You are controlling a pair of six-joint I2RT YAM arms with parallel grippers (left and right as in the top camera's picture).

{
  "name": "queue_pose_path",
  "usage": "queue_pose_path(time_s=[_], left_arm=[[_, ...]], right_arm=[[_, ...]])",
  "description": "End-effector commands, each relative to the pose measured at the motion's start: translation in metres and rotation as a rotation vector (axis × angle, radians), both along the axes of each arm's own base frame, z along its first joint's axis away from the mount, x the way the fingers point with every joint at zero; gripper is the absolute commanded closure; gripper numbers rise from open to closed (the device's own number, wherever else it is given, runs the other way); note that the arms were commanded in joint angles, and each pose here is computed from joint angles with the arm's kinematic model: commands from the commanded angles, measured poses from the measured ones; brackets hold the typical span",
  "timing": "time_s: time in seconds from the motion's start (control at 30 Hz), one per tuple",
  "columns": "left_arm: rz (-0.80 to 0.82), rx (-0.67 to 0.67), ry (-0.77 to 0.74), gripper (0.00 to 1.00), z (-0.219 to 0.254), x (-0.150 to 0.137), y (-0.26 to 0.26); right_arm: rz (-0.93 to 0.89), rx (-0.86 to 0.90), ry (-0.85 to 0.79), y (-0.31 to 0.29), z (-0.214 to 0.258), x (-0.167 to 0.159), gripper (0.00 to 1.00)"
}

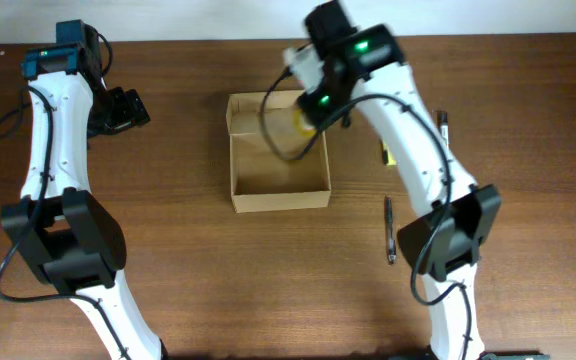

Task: Pack container
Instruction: 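Carry the tape roll into the box and release it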

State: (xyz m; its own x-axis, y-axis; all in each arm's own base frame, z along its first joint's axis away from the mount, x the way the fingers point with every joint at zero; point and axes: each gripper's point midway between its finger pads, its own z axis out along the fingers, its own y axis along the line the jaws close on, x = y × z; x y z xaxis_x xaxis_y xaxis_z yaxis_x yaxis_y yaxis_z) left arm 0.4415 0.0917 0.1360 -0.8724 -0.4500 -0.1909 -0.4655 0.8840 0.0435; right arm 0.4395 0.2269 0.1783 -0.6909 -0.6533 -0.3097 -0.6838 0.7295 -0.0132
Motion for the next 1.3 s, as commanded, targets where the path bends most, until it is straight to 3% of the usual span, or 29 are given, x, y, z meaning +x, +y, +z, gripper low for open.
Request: queue_pose_path(time_s=[0.0, 0.5, 0.73, 0.77, 0.8, 0.87, 0.93, 1.0, 1.13, 1.27], left_arm=[[-0.014, -0.005, 0.001, 0.0, 0.0, 0.0, -0.002], [-0.014, -0.005, 0.001, 0.0, 0.0, 0.0, -0.002], [-0.014, -0.005, 0.001, 0.0, 0.0, 0.0, -0.002], [-0.014, -0.005, 0.001, 0.0, 0.0, 0.0, -0.002], [-0.014, -0.005, 0.001, 0.0, 0.0, 0.0, -0.002], [-0.014, -0.005, 0.001, 0.0, 0.0, 0.0, -0.002], [-0.014, -0.005, 0.001, 0.0, 0.0, 0.0, -0.002], [-0.014, -0.006, 0.001, 0.0, 0.0, 0.0, -0.002], [-0.014, -0.005, 0.001, 0.0, 0.0, 0.0, -0.002], [-0.014, -0.005, 0.001, 0.0, 0.0, 0.0, -0.002]], right_arm=[[0.215, 0.015, 0.005, 0.028, 0.0, -0.024, 0.96], [0.303, 0.02, 0.102, 0.06, -0.108, -0.049, 0.96], [0.299, 0.012, 0.121, 0.057, -0.127, -0.054, 0.96], [0.299, 0.014, 0.116, 0.057, -0.126, -0.053, 0.96], [0.298, 0.016, 0.112, 0.058, -0.124, -0.052, 0.85], [0.268, 0.021, 0.108, 0.059, -0.118, -0.049, 0.41], [0.254, 0.025, 0.105, 0.06, -0.108, -0.047, 0.33], [0.251, 0.013, 0.096, 0.058, -0.093, -0.046, 0.34], [0.153, -0.034, -0.003, 0.046, -0.033, -0.029, 0.5], [0.064, -0.032, -0.137, 0.026, 0.033, -0.022, 0.5]])
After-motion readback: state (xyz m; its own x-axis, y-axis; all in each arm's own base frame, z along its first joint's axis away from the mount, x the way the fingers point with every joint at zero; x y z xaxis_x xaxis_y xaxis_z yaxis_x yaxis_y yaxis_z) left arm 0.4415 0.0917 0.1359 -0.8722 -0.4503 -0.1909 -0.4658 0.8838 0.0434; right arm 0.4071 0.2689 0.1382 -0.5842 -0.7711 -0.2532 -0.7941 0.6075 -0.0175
